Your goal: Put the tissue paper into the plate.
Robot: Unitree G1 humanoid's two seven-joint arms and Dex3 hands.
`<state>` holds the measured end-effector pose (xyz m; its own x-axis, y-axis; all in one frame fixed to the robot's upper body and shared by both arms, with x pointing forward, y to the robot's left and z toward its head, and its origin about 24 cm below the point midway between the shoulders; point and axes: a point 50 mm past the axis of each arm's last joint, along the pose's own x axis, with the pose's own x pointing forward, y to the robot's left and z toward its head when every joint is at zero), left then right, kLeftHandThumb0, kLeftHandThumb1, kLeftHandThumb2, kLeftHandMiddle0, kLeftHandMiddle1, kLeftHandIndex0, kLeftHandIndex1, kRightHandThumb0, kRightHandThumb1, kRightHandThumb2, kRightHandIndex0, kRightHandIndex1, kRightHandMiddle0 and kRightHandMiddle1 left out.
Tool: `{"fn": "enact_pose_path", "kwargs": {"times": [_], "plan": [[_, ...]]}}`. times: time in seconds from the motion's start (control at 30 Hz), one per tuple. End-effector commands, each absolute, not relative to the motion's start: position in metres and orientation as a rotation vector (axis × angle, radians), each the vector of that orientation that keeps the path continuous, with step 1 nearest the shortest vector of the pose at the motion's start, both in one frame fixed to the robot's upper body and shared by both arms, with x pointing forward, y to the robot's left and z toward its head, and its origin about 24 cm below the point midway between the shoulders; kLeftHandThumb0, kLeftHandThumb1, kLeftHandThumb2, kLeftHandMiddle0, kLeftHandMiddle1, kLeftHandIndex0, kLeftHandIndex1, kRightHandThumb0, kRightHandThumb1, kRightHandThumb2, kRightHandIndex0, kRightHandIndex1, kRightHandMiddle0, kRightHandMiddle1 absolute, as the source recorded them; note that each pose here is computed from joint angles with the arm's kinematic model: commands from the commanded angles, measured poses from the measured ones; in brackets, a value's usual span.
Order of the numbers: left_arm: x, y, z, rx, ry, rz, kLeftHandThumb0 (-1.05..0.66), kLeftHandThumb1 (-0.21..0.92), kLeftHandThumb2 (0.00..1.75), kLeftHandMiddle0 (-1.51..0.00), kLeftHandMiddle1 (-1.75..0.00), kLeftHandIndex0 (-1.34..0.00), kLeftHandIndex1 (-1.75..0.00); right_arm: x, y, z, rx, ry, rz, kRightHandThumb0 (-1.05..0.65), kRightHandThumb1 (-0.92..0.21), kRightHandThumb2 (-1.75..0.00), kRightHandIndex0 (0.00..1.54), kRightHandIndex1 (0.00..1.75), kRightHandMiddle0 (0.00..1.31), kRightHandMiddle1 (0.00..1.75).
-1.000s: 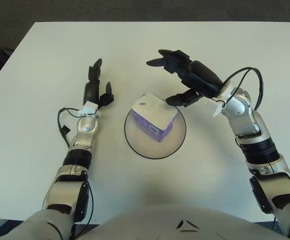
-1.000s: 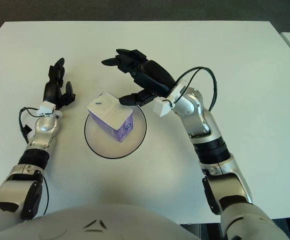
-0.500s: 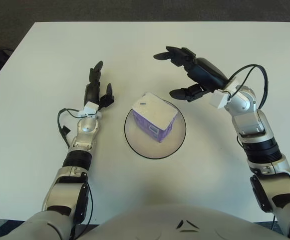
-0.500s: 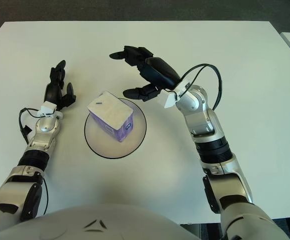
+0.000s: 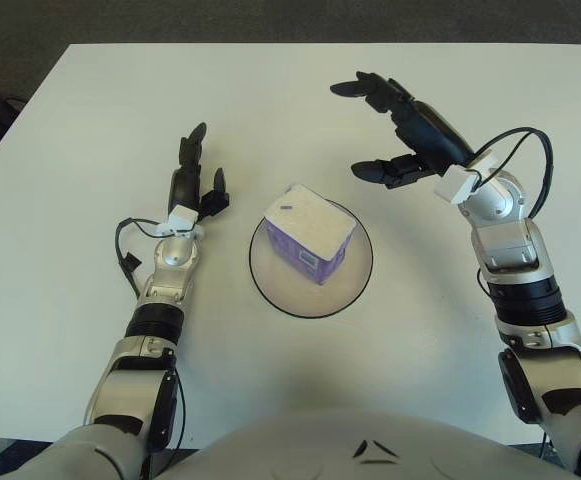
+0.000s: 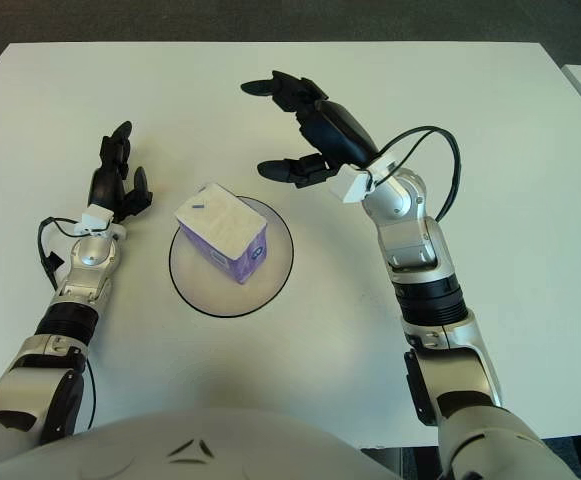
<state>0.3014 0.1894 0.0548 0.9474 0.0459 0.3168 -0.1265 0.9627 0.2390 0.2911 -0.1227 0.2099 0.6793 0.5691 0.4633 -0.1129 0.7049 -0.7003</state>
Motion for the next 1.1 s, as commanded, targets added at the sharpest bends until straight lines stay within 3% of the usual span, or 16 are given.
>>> {"fn": "enact_pose_path", "kwargs": {"times": [0.0,0.4,0.5,0.83,1.07], "plan": [[0.257,0.181,-0.015,0.217,-0.036,0.088,-0.78,0.92,0.85,-0.17,-0.09,0.0,-0.47,0.293,-0.132,0.196,-0.519,-0.653,0.33,-0.94,-0.92,-0.47,0.2,0.19,0.0,0.8],[0.254,0.18,-0.013,0.218,-0.04,0.088,-0.76,0.92,0.86,-0.18,-0.09,0.0,-0.47,0.293,-0.131,0.151,-0.259,-0.636,0.168,-0.85,-0.92,-0.46,0.27,0.25,0.0,0.98],[0.253,0.18,-0.013,0.218,-0.042,0.088,-0.76,0.92,0.87,-0.18,-0.09,0.0,-0.47,0.289,-0.13,0.14,-0.179,-0.623,0.146,-0.8,-0.92,-0.44,0.23,0.46,0.0,1.01],[0.252,0.18,-0.011,0.227,-0.039,0.086,-0.76,0.92,0.87,-0.18,-0.08,0.0,-0.47,0.275,-0.125,0.118,-0.025,-0.565,0.106,-0.71,-0.9,-0.41,0.18,0.61,0.0,0.97],[0.252,0.181,-0.011,0.235,-0.038,0.085,-0.78,0.92,0.87,-0.18,-0.08,0.0,-0.46,0.267,-0.118,0.105,0.049,-0.527,0.091,-0.63,-0.83,-0.52,0.16,0.64,0.0,0.91]]}}
